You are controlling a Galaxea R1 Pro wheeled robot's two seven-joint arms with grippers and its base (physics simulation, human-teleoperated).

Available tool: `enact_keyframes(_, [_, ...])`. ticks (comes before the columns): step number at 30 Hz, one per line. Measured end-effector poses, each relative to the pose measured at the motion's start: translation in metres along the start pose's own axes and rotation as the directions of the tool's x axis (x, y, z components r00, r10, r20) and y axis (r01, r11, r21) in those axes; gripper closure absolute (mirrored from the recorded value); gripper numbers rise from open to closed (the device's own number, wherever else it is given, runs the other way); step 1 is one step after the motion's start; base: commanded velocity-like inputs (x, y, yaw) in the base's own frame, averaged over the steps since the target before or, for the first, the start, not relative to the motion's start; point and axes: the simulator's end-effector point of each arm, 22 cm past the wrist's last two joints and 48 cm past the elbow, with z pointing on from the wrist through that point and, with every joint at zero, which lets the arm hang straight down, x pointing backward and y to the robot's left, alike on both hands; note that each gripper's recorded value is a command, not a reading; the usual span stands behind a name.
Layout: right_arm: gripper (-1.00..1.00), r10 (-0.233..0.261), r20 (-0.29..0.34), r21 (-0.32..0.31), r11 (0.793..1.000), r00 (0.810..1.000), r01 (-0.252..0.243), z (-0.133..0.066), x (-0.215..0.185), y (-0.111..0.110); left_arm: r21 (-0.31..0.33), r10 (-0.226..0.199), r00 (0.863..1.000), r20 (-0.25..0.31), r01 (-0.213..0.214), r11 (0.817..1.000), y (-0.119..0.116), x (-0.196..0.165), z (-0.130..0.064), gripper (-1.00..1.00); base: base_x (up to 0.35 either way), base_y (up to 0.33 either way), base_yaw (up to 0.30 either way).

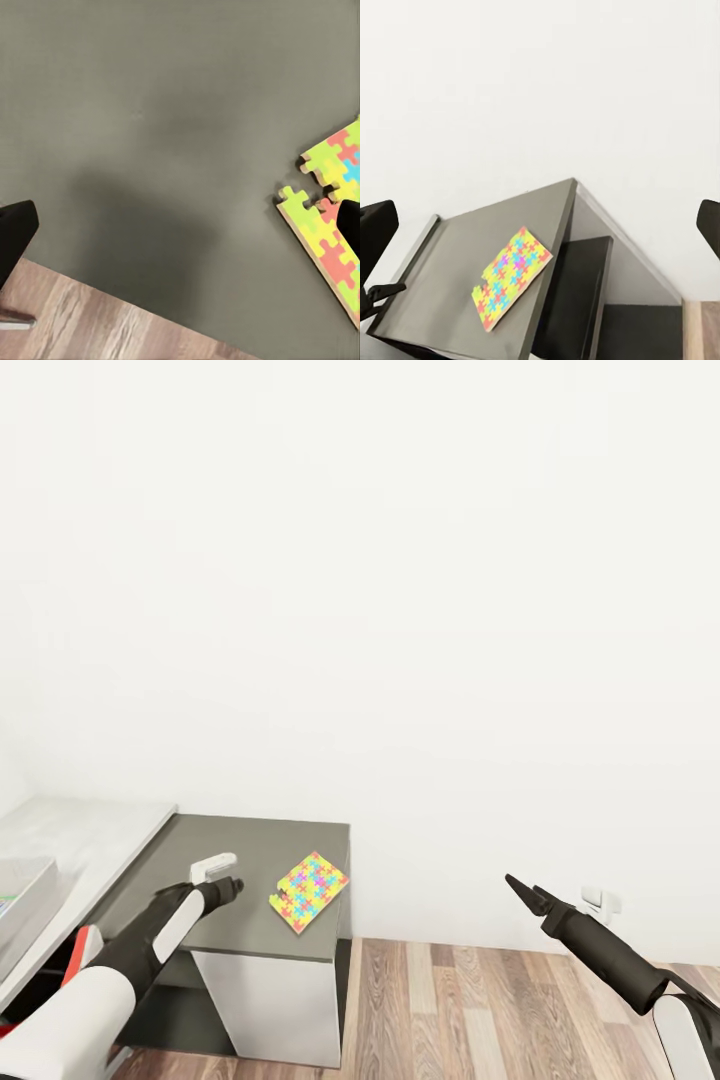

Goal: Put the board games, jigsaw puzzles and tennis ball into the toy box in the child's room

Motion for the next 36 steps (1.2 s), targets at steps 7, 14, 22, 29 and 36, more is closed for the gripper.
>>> enact_keyframes(7, [-1.0, 0.0, 0.0, 0.0, 1.0, 1.0, 0.0, 0.0, 0.0, 0.0, -0.014, 0.036, 0.999, 0.003, -0.036, 0.999, -0.002, 0.003, 0.0, -1.0, 0.052, 0.0, 0.0])
enact_keyframes(14, [-1.0, 0.0, 0.0, 0.0, 1.0, 1.0, 0.0, 0.0, 0.0, 0.0, -0.008, 0.08, 0.997, -0.021, -0.08, 0.997, -0.008, 0.012, 0.0, -1.0, 0.138, 0.0, 0.0])
enact_keyframes(22, [-1.0, 0.001, -0.002, 0.0, 1.0, 1.0, -0.001, 0.0, 0.0, 0.0, -0.006, 0.095, 0.995, -0.034, -0.095, 0.995, -0.01, 0.015, 0.0, -1.0, 0.121, 0.0, 0.0])
enact_keyframes(29, [-1.0, 0.001, -0.004, 0.001, 1.0, 1.0, -0.001, 0.0, 0.0, -0.001, -0.001, 0.103, 0.993, -0.06, -0.104, 0.995, -0.012, 0.021, -0.001, -1.0, 0.137, 0.0, 0.0])
enact_keyframes(36, [-1.0, 0.004, -0.004, 0.001, 1.0, 1.0, -0.004, -0.001, 0.001, 0.0, 0.011, 0.109, 0.991, -0.077, -0.108, 0.994, -0.021, 0.027, -0.002, -1.0, 0.145, 0.0, 0.0])
